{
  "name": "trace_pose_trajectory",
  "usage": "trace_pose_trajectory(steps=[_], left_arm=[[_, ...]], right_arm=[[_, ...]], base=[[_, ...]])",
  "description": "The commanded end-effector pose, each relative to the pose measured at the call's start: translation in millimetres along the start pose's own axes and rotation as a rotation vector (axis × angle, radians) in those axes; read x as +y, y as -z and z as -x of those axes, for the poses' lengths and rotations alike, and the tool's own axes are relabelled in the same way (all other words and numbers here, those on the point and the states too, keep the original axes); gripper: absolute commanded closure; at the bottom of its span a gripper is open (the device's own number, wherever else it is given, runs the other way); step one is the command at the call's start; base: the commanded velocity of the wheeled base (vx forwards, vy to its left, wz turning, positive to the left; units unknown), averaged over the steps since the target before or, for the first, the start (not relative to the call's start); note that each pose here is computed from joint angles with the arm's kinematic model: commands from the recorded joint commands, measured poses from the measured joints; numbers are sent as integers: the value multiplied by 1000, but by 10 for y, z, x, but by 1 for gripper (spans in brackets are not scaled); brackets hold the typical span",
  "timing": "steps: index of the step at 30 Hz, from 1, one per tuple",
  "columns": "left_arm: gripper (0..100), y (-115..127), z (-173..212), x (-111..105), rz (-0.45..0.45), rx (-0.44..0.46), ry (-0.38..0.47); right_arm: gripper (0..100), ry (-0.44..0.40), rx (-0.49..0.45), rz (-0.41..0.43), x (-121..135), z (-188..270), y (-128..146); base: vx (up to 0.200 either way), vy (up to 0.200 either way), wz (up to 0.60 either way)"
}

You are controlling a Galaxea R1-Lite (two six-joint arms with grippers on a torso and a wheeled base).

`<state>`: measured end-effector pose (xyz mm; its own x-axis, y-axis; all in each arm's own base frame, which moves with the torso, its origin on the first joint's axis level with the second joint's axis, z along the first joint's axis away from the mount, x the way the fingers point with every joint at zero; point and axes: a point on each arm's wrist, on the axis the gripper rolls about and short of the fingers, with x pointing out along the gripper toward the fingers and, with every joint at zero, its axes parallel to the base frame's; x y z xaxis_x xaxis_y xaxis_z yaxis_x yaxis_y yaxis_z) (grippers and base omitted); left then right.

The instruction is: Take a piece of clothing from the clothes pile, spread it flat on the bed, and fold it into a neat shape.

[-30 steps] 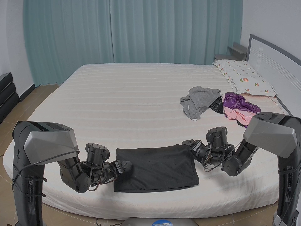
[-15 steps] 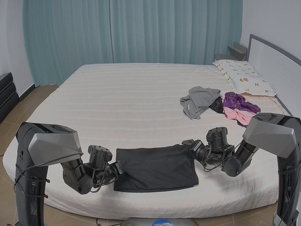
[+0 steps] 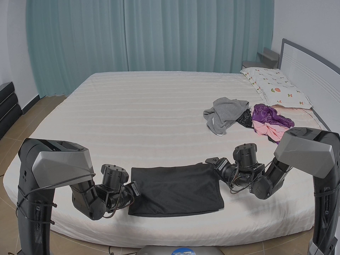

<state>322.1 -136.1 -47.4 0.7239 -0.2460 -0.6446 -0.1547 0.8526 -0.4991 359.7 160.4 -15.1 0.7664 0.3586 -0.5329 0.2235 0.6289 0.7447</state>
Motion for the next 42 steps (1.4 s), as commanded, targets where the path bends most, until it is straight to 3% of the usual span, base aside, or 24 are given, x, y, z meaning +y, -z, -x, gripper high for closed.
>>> trace_pose_trajectory(steps=[1,14,42], left_arm=[[100,-6,3,-4,1,-2,1],[100,-55,-12,6,34,-13,3],[100,-143,106,-24,56,-41,-9]], right_arm=[[0,0,1,0,-2,-3,3],[0,0,1,0,-2,-3,3],[0,3,-3,-4,-14,-3,-19]], base=[[0,0,0],[0,0,0],[0,200,0]])
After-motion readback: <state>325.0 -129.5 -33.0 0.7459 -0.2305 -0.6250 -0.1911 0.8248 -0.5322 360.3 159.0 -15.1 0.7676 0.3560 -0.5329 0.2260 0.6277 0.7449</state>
